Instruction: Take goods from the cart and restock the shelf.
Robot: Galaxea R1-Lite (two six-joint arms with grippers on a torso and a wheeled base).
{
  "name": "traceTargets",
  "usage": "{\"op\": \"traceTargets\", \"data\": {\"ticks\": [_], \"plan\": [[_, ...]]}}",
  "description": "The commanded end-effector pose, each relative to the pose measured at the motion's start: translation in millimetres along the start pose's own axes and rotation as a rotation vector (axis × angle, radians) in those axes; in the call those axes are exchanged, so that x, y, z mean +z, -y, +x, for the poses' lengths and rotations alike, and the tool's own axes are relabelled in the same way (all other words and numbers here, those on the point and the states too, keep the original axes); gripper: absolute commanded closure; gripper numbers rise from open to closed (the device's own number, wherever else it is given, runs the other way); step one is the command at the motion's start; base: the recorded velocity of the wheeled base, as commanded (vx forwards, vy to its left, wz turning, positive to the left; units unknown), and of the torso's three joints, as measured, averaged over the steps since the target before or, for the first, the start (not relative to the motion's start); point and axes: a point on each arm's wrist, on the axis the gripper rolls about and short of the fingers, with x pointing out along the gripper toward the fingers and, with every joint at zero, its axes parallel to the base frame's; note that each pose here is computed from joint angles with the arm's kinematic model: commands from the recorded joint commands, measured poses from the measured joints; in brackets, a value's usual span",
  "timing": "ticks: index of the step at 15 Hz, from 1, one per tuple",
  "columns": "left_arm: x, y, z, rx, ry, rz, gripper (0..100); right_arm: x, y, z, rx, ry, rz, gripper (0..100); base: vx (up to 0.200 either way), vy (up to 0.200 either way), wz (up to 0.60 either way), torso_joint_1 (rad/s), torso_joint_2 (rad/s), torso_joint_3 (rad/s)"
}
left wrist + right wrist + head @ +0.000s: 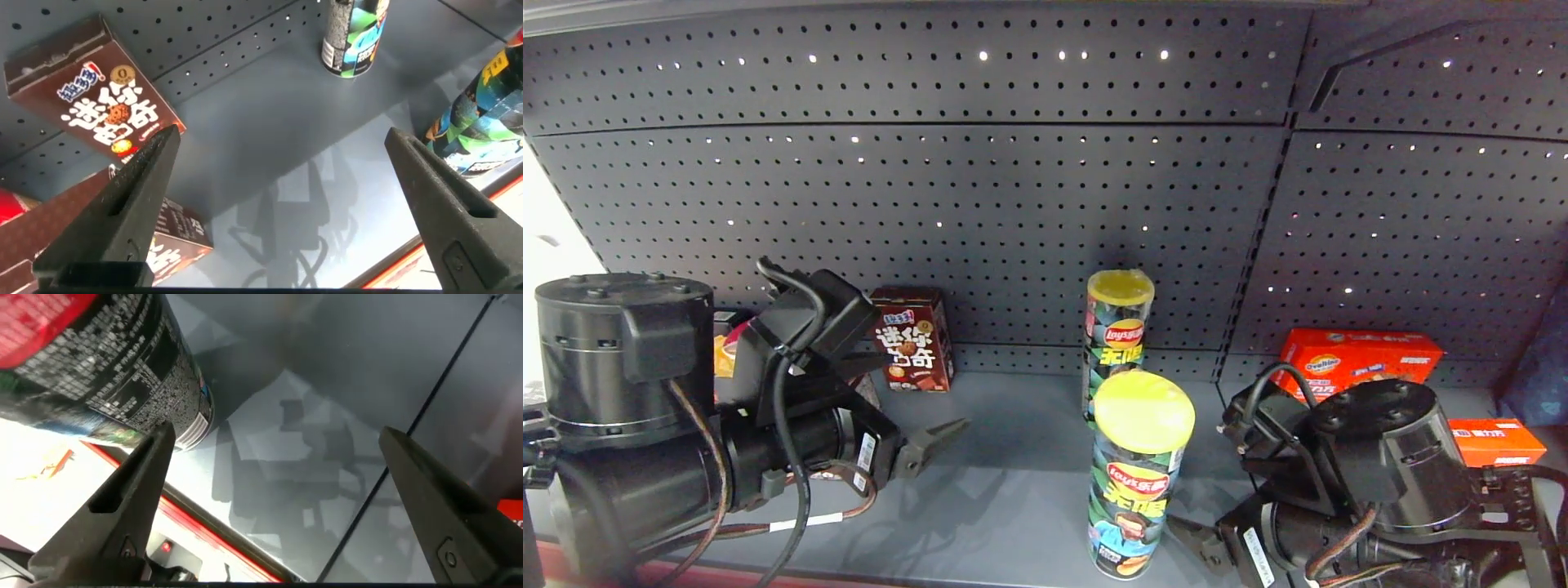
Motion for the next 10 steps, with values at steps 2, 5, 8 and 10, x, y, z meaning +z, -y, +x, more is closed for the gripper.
{"op": "traceTargets", "data": {"ticks": [2,5,8,10], "plan": [[-0.7,0.1,0.5,0.000,-0.003,0.000,0,-0.5,0.1,0.6,-0.001,-0.002,0.000,0,0.000,0.000,0.00,0.000,0.00,0.000],[-0.7,0.1,0.5,0.000,-0.003,0.000,0,-1.2,-0.6,3.3,0.000,-0.010,-0.002,0,0.000,0.000,0.00,0.000,0.00,0.000],[-1.6,0.3,-0.3,-0.001,-0.004,0.000,0,-0.9,-1.2,4.8,0.002,-0.003,0.000,0,0.000,0.000,0.00,0.000,0.00,0.000],[-3.3,0.5,-0.3,-0.001,-0.009,0.000,0,-1.3,-1.1,4.8,0.002,-0.004,0.000,0,0.000,0.000,0.00,0.000,0.00,0.000]]}}
